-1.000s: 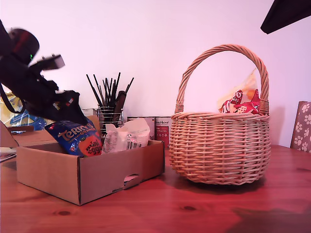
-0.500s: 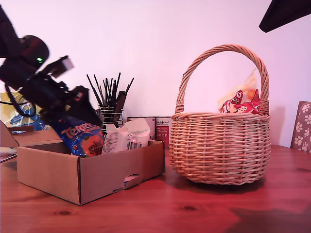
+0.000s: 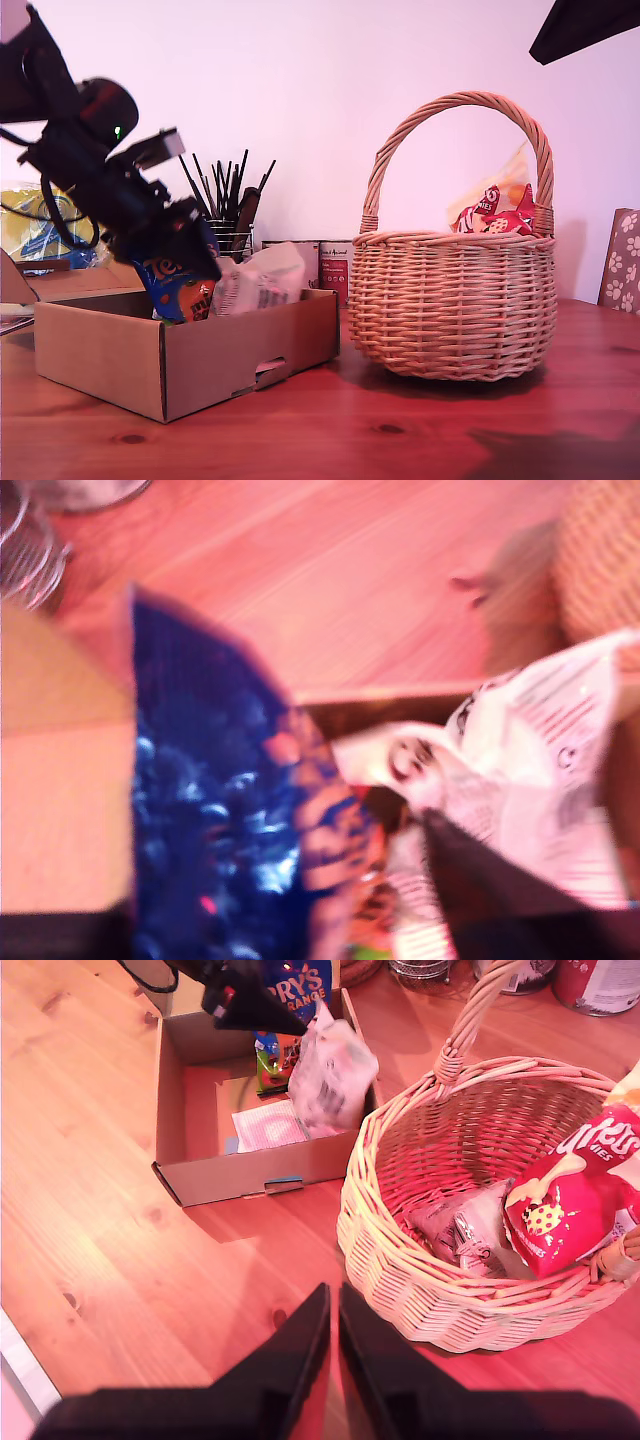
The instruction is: Move the bags of Easter eggs from the cardboard box on the left into the woven basket on the right side.
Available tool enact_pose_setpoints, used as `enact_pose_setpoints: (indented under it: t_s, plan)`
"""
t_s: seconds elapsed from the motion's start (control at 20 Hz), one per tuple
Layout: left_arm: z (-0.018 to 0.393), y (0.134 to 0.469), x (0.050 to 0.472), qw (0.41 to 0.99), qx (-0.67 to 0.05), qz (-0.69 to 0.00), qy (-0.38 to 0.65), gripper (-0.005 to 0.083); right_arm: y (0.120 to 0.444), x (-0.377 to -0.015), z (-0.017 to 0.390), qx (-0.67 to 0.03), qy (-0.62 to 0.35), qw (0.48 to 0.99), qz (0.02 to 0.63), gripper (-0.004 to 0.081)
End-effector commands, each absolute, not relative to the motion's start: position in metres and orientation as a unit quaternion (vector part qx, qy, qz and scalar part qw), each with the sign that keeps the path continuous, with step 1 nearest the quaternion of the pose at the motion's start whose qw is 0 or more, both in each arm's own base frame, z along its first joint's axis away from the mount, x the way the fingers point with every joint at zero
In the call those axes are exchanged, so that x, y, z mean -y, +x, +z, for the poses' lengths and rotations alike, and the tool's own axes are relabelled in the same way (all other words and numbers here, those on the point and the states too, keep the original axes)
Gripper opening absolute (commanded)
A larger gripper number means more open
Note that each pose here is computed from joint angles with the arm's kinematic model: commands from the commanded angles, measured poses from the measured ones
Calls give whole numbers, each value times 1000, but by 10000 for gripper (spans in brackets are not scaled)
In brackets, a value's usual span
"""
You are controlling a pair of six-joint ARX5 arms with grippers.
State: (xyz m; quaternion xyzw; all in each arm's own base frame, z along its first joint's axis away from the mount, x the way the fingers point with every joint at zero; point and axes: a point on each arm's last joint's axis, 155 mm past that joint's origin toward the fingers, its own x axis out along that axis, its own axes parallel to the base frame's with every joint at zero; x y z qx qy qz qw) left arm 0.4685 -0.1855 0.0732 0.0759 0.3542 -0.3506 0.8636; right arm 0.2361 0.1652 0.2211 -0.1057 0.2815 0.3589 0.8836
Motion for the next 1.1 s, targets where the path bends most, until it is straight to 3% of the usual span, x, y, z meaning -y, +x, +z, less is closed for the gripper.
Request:
enact_pose_setpoints:
  t_s: [0.0,0.2,0.4,0.65,0.85,1.05]
  plan:
    - [37,464,182,850,-389,-346,75,225,234,-165,213,-289,-104,881,359,-10]
    - [33,466,181,851,-389,-345,77,57,234,-165,213,-290,-104,881,360,-10]
    - [66,473,183,859,-368,-346,79,54,234,-165,213,-290,-104,881,359,-10]
    - [134,456,181,868,-330,-358,99,15,235,-164,212,-290,-105,882,357,-10]
    - [188,432,179,875,-295,-369,109,3,235,-164,212,-290,-105,882,356,-10]
    - [233,393,209,857,-252,-440,94,3,239,-156,214,-288,-110,891,334,-10]
